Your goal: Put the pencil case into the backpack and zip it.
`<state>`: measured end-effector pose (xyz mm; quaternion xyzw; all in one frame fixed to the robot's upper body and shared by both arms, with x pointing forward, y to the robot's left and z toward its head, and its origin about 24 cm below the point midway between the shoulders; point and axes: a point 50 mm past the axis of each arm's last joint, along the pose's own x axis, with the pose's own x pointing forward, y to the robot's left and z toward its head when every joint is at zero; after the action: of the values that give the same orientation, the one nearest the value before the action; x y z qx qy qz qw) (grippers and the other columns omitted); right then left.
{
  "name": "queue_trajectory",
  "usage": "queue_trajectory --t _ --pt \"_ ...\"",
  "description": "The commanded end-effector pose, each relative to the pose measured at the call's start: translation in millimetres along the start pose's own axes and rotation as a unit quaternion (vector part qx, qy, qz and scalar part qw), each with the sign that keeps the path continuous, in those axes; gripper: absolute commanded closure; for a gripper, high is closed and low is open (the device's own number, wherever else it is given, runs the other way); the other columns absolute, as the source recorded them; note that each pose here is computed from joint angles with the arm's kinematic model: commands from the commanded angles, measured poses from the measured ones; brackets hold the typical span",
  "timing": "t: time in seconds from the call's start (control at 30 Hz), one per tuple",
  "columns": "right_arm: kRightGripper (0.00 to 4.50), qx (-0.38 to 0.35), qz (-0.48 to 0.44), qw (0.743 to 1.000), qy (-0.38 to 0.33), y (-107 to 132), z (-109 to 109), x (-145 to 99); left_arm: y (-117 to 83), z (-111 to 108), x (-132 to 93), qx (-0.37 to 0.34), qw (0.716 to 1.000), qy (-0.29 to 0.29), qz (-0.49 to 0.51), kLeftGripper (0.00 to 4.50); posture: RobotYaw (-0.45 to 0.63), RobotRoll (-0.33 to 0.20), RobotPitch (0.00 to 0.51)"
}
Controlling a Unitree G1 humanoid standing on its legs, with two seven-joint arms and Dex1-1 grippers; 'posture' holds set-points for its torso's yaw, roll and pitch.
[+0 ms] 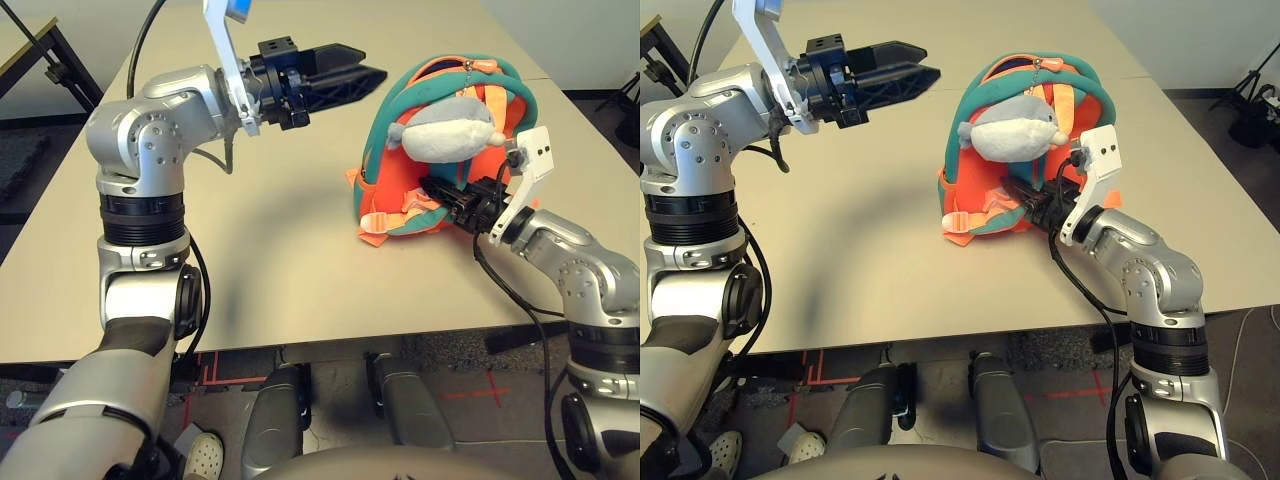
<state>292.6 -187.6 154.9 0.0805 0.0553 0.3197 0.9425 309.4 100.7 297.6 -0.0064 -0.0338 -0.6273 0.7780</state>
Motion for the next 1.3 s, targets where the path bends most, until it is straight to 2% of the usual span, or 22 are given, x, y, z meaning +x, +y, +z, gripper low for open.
queue_trajectory --t 0.03,0.37,0.6,0.97,1.3 --pt "3.79 0.016 -0.008 0.999 0.027 -3.0 -13.3 1.0 -2.9 -2.3 17.4 0.053 0.997 0.048 -0.003 0.0 -0.2 0.0 0.14" --pt "3.79 0.015 -0.011 1.0 0.023 -2.1 -14.5 1.9 5.1 -26.5 60.0 0.079 0.993 0.086 -0.002 0.0 -0.22 0.0 0.131" --pt "3.79 0.014 -0.011 1.0 0.019 -1.1 -14.7 3.8 2.6 -39.7 74.8 0.073 0.991 0.107 -0.025 0.0 -0.23 0.0 0.125" --pt "3.79 0.013 -0.015 1.0 0.018 -2.7 -14.5 4.0 -9.8 -54.6 74.6 0.047 0.985 0.152 -0.069 0.0 -0.23 0.0 0.127" --pt "3.79 0.013 -0.015 1.0 0.02 -3.7 -14.9 5.4 -5.3 -63.3 70.9 0.037 0.983 0.176 -0.04 0.0 -0.22 0.0 0.138"
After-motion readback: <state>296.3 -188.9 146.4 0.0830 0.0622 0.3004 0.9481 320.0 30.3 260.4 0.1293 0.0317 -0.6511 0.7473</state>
